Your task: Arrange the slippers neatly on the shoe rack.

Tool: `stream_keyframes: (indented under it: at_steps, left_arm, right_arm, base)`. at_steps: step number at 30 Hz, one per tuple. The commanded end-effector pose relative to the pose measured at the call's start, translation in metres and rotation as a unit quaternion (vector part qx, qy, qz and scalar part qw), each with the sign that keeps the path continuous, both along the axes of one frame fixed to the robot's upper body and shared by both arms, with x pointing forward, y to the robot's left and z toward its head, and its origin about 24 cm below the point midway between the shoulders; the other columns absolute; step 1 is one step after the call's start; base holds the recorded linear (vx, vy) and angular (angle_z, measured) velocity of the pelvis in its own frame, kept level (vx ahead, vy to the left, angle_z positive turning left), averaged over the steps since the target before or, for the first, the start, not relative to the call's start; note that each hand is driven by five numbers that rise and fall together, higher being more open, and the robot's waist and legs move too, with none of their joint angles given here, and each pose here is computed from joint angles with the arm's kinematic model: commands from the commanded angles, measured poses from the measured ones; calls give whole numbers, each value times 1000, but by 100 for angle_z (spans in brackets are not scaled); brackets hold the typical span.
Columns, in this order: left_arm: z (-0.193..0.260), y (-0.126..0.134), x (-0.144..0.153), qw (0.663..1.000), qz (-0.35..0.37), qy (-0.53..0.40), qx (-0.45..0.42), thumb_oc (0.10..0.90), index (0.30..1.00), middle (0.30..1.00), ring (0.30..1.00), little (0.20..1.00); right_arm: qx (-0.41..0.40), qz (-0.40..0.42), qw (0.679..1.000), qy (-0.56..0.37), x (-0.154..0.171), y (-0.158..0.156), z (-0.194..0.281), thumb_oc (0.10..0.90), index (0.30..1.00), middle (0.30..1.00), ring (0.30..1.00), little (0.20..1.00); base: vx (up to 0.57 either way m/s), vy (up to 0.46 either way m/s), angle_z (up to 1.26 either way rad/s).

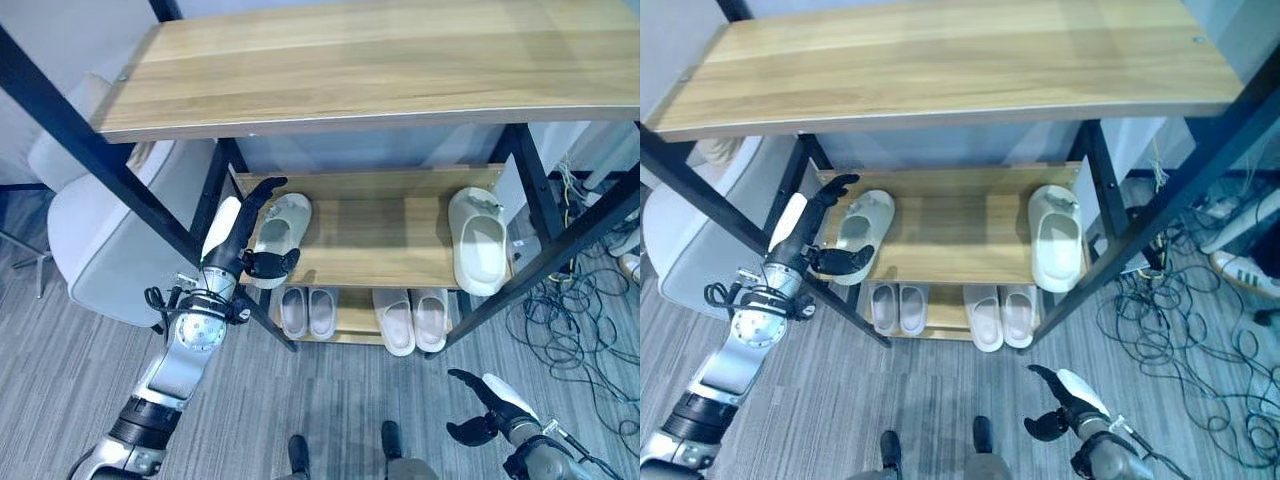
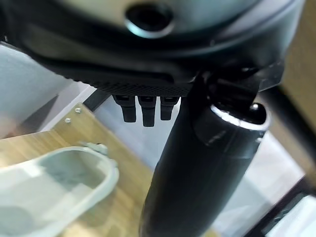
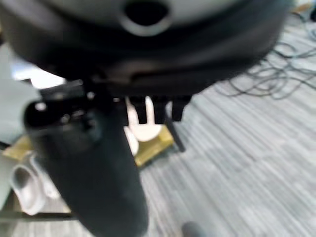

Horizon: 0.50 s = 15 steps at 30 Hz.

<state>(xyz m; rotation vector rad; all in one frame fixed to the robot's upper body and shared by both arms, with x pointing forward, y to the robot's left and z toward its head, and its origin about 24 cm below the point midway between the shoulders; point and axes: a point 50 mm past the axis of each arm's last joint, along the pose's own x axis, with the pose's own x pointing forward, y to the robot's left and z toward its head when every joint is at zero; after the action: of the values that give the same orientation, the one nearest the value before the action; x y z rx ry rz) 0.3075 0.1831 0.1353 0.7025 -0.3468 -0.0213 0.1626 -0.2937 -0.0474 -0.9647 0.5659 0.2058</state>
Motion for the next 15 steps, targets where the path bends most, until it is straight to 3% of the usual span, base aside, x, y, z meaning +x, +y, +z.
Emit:
stream_keyframes:
  at_steps: [1, 7, 15]
  left_arm:
    - [51, 0, 11, 990, 8, -136, 41, 800, 900, 900, 900, 900]
    - [75, 23, 31, 974, 61, -155, 154, 800, 900, 900, 900, 900]
    - [97, 38, 42, 959, 97, -176, 199, 800, 900, 900, 900, 900]
  right_arm:
    - [11, 20, 997, -71, 21, 3, 25, 800, 900, 900, 900, 900]
    - [10, 28, 997, -76, 26, 5, 27, 800, 900, 900, 900, 900]
    - [10, 31, 996, -82, 28, 4, 30, 800, 900, 900, 900, 900]
  base:
    - [-53, 14, -21]
    - [-53, 3, -8]
    - [-35, -5, -3]
